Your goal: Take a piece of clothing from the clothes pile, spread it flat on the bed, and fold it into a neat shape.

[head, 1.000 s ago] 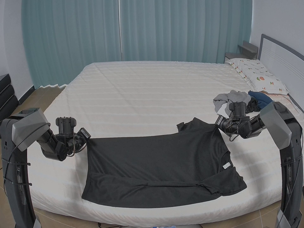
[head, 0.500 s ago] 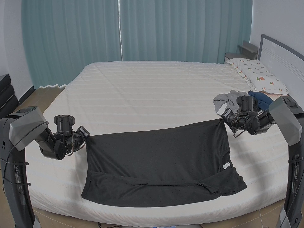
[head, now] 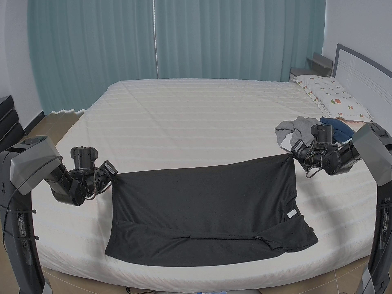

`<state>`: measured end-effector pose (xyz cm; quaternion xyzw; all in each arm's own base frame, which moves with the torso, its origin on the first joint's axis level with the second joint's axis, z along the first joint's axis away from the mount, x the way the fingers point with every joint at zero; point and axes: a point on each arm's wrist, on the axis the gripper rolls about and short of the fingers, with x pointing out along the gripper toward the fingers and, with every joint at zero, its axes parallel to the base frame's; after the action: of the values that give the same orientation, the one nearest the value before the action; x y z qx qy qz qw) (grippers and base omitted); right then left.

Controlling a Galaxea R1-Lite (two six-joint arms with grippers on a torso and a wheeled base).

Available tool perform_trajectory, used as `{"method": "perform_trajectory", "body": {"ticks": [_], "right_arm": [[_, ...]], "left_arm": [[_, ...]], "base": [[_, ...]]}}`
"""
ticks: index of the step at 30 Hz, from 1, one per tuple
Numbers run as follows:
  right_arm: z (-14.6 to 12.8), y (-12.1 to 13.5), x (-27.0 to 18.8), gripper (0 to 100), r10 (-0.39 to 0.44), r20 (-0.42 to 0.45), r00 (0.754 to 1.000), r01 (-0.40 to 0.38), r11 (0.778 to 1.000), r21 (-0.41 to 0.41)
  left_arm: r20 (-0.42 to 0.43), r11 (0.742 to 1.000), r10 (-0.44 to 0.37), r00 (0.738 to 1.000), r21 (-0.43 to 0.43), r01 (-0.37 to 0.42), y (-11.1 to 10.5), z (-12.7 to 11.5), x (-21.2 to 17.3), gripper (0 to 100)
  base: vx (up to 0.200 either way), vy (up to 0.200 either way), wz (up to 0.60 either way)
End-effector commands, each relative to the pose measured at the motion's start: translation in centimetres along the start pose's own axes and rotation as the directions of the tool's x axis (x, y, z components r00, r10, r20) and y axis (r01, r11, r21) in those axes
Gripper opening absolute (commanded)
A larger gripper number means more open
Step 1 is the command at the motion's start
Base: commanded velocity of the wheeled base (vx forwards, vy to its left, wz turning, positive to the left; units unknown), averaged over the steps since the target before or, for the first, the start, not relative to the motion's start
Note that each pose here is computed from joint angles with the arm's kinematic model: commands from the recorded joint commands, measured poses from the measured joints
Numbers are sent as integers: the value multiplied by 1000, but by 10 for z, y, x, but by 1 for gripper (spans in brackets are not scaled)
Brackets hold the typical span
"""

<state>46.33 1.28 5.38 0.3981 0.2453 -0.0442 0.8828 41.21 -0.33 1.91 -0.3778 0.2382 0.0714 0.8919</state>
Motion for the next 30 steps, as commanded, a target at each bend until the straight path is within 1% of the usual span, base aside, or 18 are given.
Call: {"method": "perform_trajectory", "body": {"ticks": [1, 3, 6, 9, 12, 16, 18, 21, 22, 24, 25, 26, 27, 28, 30], "right_arm": [[0, -5, -8, 0, -2, -28, 1000, 2, 1000, 2], [1, -7, -13, 0, 5, -50, 999, -5, 1000, 6], [3, -10, -23, 0, 12, -73, 997, -11, 1000, 5], [3, -13, -28, 0, 13, -88, 996, -13, 1000, -8], [1, -18, -38, 0, -3, -103, 995, 0, 1000, -28], [-2, -27, -54, 0, -5, -157, 988, 1, 1000, -26], [-7, -32, -62, 0, -7, -188, 982, 0, 999, -39], [-20, -43, -72, 0, -36, -236, 971, 17, 996, -83], [-26, -49, -74, 0, -54, -252, 966, 31, 995, -96], [-29, -52, -76, 0, -65, -264, 962, 38, 994, -105], [-36, -58, -80, 0, -87, -286, 954, 52, 991, -127], [-39, -61, -82, 0, -96, -295, 951, 57, 989, -137], [-40, -62, -83, 0, -98, -298, 949, 59, 989, -139], [-46, -67, -87, 0, -116, -318, 941, 67, 985, -162], [-53, -73, -90, 0, -139, -339, 930, 75, 978, -195]], "left_arm": [[23, 1000, -3, 1000, -6, 4, 1, 11, -7, 0], [11, 1000, 6, 1000, 11, -7, 3, 8, -9, 0], [-8, 998, 24, 1000, 62, -23, 8, 2, -11, 0], [-18, 996, 33, 999, 89, -31, 11, 0, -15, 0], [-31, 990, 44, 999, 135, -39, 13, -2, -22, 0], [-66, 983, 41, 997, 179, -29, 14, -6, -34, 0], [-86, 981, 35, 996, 195, -18, 14, -7, -40, 0], [-110, 965, 48, 993, 260, -18, 19, -12, -46, 0], [-124, 955, 62, 990, 297, -22, 22, -16, -49, 0], [-133, 946, 72, 988, 324, -26, 25, -19, -51, 0], [-163, 928, 102, 981, 372, -34, 32, -27, -57, 0], [-174, 919, 112, 978, 392, -35, 35, -30, -59, 0], [-176, 917, 114, 978, 398, -35, 35, -30, -60, 0], [-195, 904, 131, 972, 426, -36, 39, -35, -62, 0], [-211, 895, 146, 966, 444, -39, 43, -40, -65, 0]], "base": [[0, 0, 0], [0, 0, 0], [0, 0, 0], [0, 0, 0], [0, 0, 0], [0, 0, 0], [0, 0, 0], [0, 0, 0], [0, 0, 0], [0, 0, 0], [0, 0, 0], [0, 0, 0], [0, 0, 0], [0, 0, 0], [0, 0, 0]]}}
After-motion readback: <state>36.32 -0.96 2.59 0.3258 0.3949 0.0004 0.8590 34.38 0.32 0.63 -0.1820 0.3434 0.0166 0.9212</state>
